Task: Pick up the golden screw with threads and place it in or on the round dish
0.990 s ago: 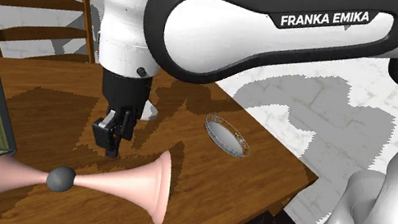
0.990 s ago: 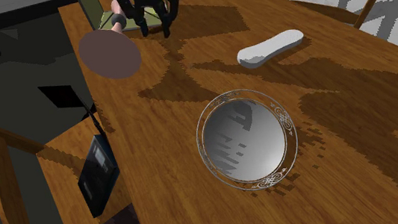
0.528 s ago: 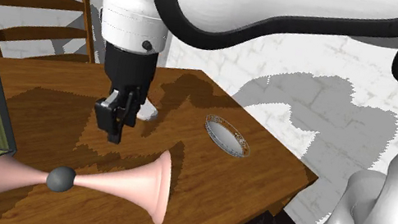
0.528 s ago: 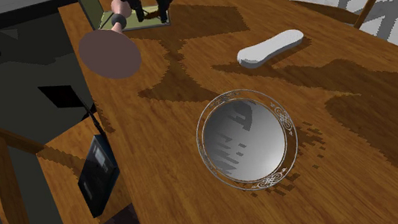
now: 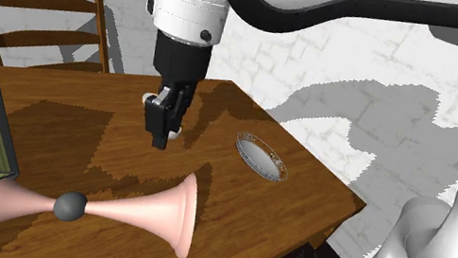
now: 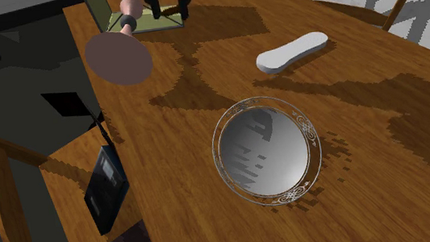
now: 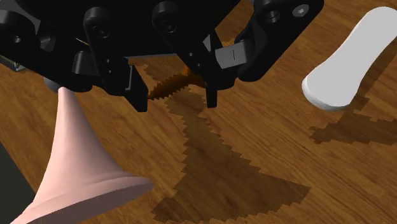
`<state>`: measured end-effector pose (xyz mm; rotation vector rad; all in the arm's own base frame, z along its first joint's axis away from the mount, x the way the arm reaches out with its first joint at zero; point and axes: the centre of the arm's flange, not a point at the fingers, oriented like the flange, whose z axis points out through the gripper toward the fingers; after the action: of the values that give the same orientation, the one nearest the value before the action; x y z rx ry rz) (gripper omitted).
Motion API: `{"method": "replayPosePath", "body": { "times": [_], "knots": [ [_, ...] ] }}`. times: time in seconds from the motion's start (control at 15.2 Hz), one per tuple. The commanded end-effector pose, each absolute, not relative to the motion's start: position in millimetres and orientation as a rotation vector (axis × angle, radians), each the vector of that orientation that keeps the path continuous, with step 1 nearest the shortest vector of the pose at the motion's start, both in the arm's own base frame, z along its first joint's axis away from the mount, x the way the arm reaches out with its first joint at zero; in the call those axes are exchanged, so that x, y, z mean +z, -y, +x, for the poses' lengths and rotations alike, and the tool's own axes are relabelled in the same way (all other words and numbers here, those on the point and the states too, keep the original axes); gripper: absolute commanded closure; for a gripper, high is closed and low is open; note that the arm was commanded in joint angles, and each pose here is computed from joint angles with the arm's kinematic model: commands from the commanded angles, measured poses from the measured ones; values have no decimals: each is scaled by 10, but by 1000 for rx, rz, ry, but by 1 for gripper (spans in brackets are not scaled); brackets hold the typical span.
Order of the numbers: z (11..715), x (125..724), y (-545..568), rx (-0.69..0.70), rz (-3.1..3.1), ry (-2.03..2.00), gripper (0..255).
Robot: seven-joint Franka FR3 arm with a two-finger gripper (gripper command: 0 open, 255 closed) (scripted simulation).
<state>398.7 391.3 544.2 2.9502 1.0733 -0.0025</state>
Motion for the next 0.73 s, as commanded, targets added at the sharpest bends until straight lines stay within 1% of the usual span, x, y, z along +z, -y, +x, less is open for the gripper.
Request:
{"method": "replayPosePath", "body": {
  "times": [0.0,0.66],
  "knots": [
    [3965,5453,-3673,-3,2950,-1075,255],
    [3867,5465,-2356,-3,2950,-1075,255]
  ]
}}
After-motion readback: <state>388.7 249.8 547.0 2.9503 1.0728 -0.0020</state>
